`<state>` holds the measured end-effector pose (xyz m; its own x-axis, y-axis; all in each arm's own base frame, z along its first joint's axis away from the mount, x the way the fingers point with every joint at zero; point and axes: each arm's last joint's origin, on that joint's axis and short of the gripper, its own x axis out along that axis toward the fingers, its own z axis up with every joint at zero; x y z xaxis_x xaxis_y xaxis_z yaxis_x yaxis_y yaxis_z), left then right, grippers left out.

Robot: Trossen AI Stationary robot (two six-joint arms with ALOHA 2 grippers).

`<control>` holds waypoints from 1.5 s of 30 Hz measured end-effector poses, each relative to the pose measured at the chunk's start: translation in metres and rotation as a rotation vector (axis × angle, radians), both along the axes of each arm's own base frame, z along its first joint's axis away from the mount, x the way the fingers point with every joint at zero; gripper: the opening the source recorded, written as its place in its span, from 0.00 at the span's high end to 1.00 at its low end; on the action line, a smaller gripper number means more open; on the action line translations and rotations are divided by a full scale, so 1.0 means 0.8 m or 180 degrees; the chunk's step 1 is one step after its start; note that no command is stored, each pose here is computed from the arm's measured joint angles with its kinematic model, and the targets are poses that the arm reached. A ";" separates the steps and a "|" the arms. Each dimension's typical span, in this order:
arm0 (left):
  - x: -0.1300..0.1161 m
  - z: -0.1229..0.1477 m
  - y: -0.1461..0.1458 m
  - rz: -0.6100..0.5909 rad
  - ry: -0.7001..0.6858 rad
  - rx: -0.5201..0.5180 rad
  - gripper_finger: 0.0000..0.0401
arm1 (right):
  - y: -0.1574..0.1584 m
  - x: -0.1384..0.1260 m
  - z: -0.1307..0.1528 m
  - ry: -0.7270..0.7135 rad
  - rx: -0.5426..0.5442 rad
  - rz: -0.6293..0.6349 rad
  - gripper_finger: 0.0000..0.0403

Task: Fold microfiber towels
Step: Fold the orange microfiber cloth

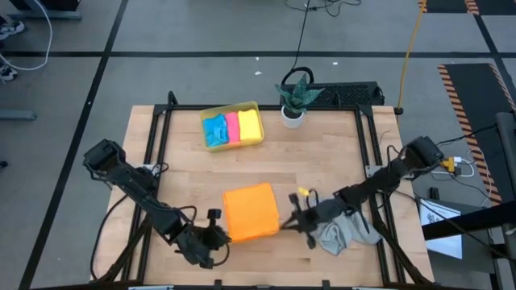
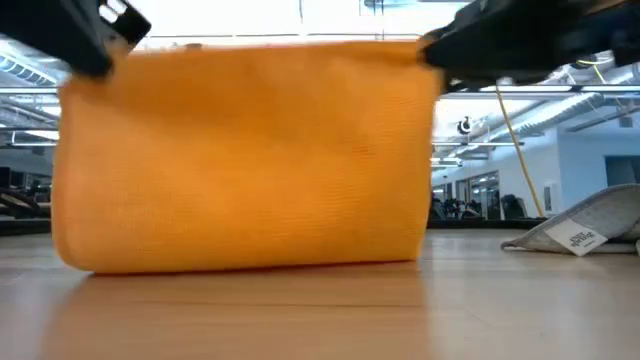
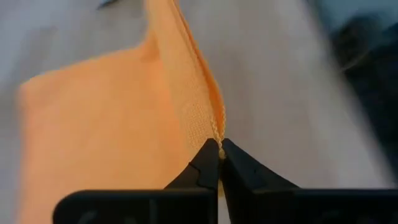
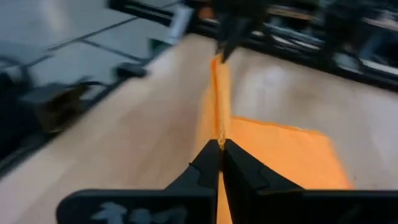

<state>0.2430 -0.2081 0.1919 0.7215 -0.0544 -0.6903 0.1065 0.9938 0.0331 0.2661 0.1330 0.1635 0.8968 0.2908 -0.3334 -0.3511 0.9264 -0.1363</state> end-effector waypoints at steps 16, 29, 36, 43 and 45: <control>0.015 -0.019 0.057 0.0780 0.0270 0.0476 0.98 | -0.065 0.024 -0.016 0.0281 0.0129 -0.0829 0.99; 0.020 0.001 0.012 -0.0213 -0.0070 -0.0336 0.96 | -0.023 0.000 -0.002 0.0721 0.0782 0.0941 0.99; 0.021 0.004 0.011 -0.0238 -0.0190 -0.0228 0.97 | -0.018 0.002 0.009 0.0444 0.0870 0.1330 0.99; 0.020 0.005 0.010 -0.0231 -0.0291 -0.0061 0.99 | -0.030 0.010 0.010 0.0320 0.0826 0.0648 0.99; 0.018 0.006 0.007 -0.0252 -0.0306 -0.0066 0.98 | -0.030 0.008 0.007 0.0465 0.0898 0.0834 0.99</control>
<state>0.2572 -0.2023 0.1968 0.7771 -0.1273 -0.6164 0.1820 0.9829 0.0265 0.2722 0.1089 0.1694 0.7295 0.6012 -0.3261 -0.5768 0.7970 0.1791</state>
